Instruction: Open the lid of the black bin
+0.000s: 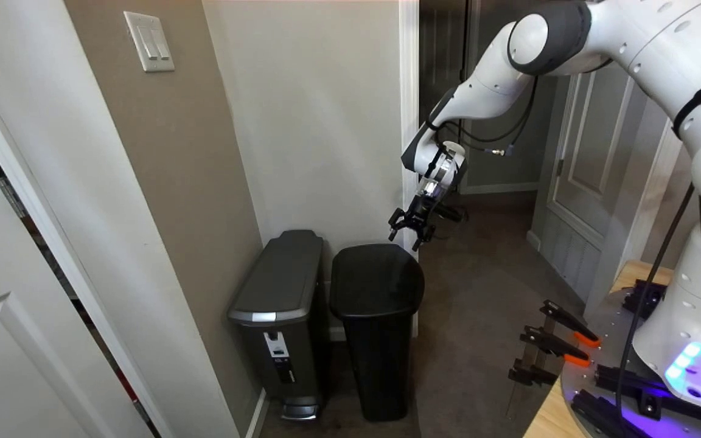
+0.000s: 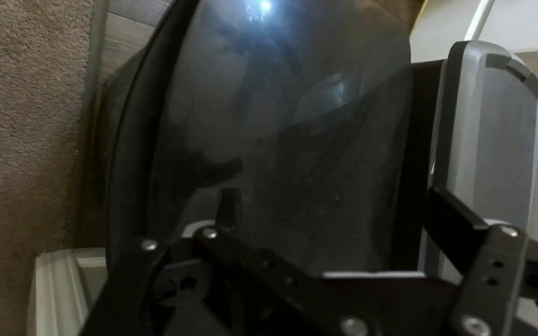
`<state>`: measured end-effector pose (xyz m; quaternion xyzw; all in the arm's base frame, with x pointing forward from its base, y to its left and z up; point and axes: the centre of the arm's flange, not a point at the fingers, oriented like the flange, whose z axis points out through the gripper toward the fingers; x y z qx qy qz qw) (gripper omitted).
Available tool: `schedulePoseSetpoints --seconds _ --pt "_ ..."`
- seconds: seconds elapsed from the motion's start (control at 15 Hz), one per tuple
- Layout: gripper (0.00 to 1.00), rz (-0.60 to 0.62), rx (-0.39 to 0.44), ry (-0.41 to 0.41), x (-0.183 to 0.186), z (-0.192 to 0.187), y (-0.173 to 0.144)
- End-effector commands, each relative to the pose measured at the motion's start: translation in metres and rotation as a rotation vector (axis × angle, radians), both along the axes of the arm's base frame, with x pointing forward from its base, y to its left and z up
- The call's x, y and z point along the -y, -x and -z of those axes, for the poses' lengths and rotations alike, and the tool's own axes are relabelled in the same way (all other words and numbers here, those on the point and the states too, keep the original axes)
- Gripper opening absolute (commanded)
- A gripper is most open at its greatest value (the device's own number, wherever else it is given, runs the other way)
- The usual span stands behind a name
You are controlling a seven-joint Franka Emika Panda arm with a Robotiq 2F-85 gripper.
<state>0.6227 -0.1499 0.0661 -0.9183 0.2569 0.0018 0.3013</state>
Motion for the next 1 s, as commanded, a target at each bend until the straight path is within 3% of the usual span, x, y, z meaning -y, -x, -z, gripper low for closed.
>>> schedulePoseSetpoints --seconds 0.0,0.47,0.93 --pt "1.0 0.055 0.015 -0.082 0.023 0.037 -0.018" --pt "1.0 0.085 -0.013 -0.18 0.05 0.081 -0.027" --pt "1.0 0.153 0.017 0.003 0.069 0.061 -0.032"
